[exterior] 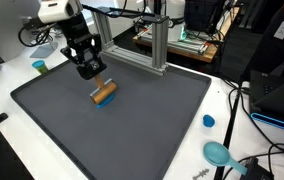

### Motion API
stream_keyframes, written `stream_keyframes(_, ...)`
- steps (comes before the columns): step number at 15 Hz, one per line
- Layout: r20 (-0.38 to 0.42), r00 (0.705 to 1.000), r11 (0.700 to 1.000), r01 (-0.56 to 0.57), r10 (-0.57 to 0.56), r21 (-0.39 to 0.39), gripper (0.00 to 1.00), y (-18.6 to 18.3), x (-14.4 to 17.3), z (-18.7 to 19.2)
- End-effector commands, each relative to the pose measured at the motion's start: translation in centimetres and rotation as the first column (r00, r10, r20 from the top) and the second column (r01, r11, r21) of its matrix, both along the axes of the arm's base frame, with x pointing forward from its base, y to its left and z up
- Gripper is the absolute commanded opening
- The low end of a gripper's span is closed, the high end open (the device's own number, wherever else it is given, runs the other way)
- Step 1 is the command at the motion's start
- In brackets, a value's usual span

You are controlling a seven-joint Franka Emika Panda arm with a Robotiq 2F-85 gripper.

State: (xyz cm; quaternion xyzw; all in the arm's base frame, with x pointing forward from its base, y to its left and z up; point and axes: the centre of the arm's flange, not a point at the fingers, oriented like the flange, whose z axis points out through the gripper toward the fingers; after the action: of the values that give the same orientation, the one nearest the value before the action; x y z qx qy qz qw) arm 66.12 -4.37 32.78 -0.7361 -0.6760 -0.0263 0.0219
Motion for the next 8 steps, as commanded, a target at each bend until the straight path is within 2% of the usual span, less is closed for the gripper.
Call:
stream_keyframes(1,0.020,1.000,1.000,-0.015,0.015,0.008,0.22,-0.5,-0.3,0.0)
stream_keyframes(5,-0.032,0.999,1.000,-0.009,0.009,0.000,0.22,0.1,-0.1,-1.2)
stream_keyframes(6,-0.014,1.000,1.000,0.001,-0.001,0.001,0.47,-0.1,0.0,-1.1)
stream_keyframes(8,-0.014,1.000,1.000,0.000,0.000,0.001,0.47,0.0,0.0,-1.1)
